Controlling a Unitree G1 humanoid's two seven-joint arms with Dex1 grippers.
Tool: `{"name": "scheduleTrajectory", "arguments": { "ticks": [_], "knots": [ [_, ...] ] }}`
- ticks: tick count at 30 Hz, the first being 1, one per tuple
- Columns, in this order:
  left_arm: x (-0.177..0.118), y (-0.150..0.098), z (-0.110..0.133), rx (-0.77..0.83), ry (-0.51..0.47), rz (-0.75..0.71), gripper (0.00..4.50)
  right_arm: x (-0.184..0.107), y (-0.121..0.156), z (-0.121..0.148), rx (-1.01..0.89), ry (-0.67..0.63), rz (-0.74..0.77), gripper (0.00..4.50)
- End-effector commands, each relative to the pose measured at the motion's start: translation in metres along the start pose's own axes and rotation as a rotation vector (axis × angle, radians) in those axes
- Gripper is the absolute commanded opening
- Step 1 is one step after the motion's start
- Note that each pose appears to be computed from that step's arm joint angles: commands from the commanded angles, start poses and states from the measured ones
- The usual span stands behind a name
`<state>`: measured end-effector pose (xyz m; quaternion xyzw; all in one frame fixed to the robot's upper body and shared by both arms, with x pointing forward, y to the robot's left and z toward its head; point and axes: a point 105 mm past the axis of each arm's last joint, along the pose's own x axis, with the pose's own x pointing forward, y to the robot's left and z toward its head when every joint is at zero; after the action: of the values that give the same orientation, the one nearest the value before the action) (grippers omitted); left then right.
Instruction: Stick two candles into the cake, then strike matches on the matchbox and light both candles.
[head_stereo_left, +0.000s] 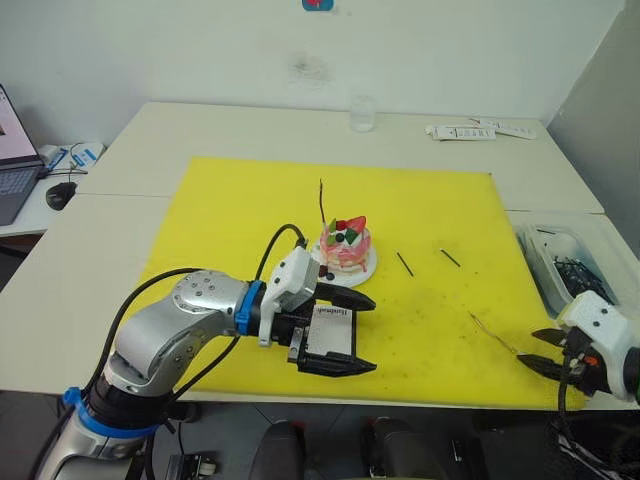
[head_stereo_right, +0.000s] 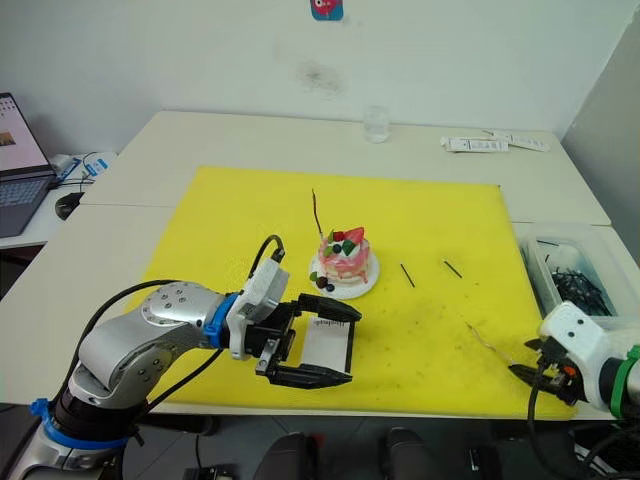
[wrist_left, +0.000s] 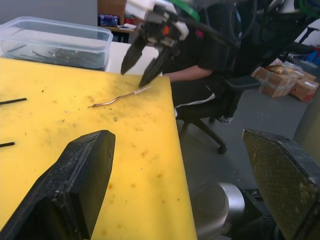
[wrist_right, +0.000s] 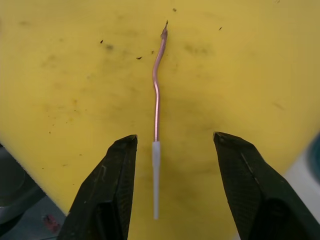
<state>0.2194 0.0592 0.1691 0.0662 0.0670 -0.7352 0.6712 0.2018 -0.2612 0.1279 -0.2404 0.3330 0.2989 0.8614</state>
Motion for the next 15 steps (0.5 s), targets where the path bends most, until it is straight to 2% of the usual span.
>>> {"name": "scheduleTrajectory", "arguments": {
  "ticks": [1,4,15],
  "knots": [
    [0.002,0.000,0.004,0.040,-0.010,0.009,4.50,-0.010,0.002,0.006,-0.035,0.109,0.012,2.51],
    [0.004,0.000,0.003,0.056,-0.002,0.012,4.50,-0.012,0.005,0.006,-0.036,0.210,0.043,2.51],
    [0.014,-0.005,0.002,0.122,0.010,-0.014,4.50,0.015,0.000,0.003,-0.043,0.294,0.096,2.51]
  ]
}}
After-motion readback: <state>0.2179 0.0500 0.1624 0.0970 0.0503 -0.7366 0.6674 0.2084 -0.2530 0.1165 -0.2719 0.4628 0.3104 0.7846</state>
